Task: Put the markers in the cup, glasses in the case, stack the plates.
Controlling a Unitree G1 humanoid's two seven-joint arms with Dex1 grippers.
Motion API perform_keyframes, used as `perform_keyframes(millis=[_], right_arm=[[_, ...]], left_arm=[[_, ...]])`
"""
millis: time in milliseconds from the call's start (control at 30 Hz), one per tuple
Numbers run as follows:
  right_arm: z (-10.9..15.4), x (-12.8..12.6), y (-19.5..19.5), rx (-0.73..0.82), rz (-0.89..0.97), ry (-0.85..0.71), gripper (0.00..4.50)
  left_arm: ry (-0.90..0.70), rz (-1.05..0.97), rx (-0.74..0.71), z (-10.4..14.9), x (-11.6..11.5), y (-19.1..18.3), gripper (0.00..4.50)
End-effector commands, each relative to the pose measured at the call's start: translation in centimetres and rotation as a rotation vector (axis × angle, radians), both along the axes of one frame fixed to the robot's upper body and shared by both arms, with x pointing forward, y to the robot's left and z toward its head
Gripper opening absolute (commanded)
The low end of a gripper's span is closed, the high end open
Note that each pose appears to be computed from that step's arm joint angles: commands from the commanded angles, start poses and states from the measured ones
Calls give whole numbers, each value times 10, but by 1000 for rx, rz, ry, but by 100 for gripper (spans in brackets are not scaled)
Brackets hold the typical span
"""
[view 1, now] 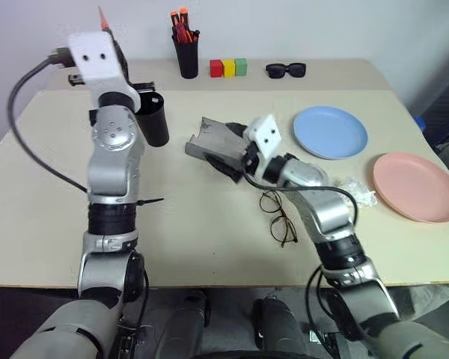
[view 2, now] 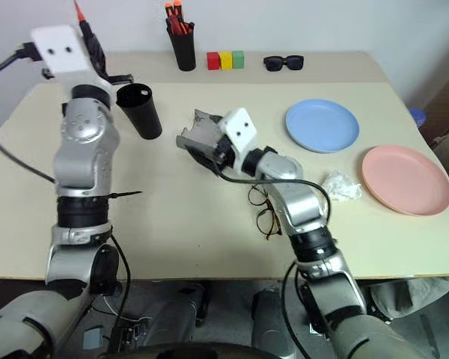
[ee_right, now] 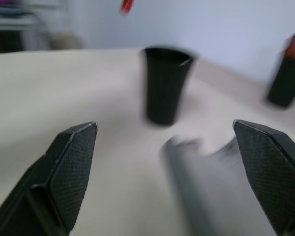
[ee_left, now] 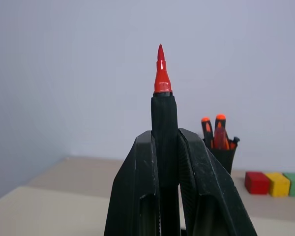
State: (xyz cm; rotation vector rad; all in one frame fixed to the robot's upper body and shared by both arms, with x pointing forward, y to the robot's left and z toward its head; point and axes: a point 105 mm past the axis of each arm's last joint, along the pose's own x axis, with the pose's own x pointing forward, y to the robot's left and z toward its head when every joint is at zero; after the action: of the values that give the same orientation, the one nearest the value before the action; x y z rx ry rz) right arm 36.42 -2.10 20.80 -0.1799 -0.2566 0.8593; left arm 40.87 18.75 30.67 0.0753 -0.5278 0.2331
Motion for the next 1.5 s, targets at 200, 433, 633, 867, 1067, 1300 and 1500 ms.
perform_keyframes(millis=[200,433,633,867,1067,1300,1500], right_arm=[[26,1,15,140,-15,-45,450],[18,-7,19,157,-1,-11,450],[16,-9,19,158,5,-3,450],[16,-9,19,158,6,0,450],[16,-11,19,155,12,0,450],[16,-10,-7,75,-17,-42,450],[18,-4,-46,24,-103,-62,450]], left_arm=[[-86,46,69,-6,23,1,2],[-64,83,14,-26,32,13,2],[-29,63,-12,-42,36,16,2],[-14,71,-48,-47,36,19,289],[-13,99,-93,-45,35,24,447],[-32,-261,16,-6,31,-27,447],[159,-303,21,-8,36,-42,447]])
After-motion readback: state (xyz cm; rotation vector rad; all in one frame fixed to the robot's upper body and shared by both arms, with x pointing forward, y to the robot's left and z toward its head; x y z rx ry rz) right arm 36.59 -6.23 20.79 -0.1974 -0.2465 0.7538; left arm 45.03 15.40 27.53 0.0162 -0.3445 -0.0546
